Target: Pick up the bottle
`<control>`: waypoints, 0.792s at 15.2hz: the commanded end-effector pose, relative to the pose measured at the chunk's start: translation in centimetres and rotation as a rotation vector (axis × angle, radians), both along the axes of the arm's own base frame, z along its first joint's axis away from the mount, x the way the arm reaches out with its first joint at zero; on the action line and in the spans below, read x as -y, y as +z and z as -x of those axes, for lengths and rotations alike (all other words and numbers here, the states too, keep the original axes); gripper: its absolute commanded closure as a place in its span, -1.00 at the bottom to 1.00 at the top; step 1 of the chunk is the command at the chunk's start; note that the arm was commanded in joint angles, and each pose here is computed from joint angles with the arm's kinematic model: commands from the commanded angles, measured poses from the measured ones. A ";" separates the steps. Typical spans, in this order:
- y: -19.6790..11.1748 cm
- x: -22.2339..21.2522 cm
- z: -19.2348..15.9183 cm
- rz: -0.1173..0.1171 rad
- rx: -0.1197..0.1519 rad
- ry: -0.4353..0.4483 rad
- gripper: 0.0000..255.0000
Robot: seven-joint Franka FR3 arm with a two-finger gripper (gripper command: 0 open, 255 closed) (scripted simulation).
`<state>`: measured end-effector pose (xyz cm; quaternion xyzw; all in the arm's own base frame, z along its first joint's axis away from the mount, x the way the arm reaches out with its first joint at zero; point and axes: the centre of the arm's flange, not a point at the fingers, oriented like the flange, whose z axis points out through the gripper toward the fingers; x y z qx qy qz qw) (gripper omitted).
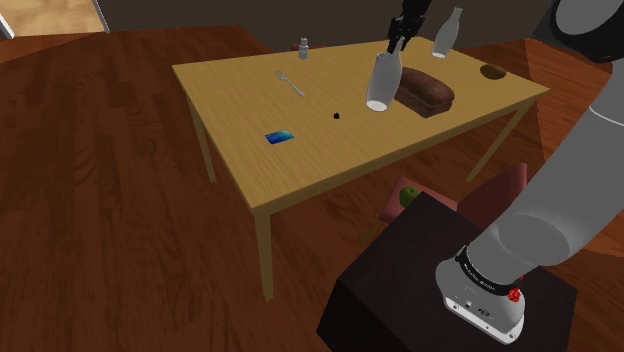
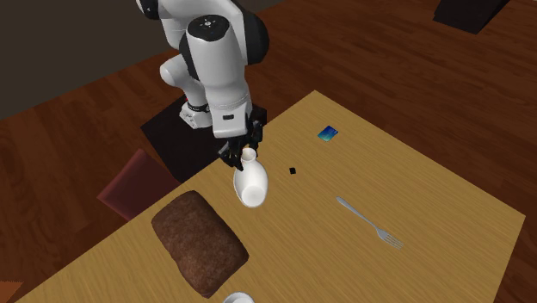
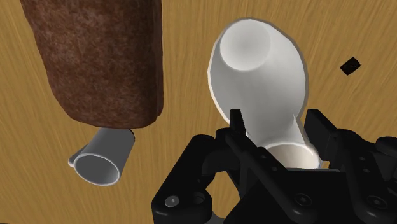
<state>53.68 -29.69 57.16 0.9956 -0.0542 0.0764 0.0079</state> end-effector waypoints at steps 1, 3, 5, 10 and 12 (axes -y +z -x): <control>1.0 0.0 0.1 0.000 0.000 0.000 1.00; 2.1 0.0 0.1 0.000 0.000 0.000 1.00; 3.2 0.0 0.1 0.000 0.000 0.000 1.00; 5.8 0.0 0.1 0.000 0.000 0.000 1.00; 6.4 0.0 0.1 0.000 0.000 0.000 1.00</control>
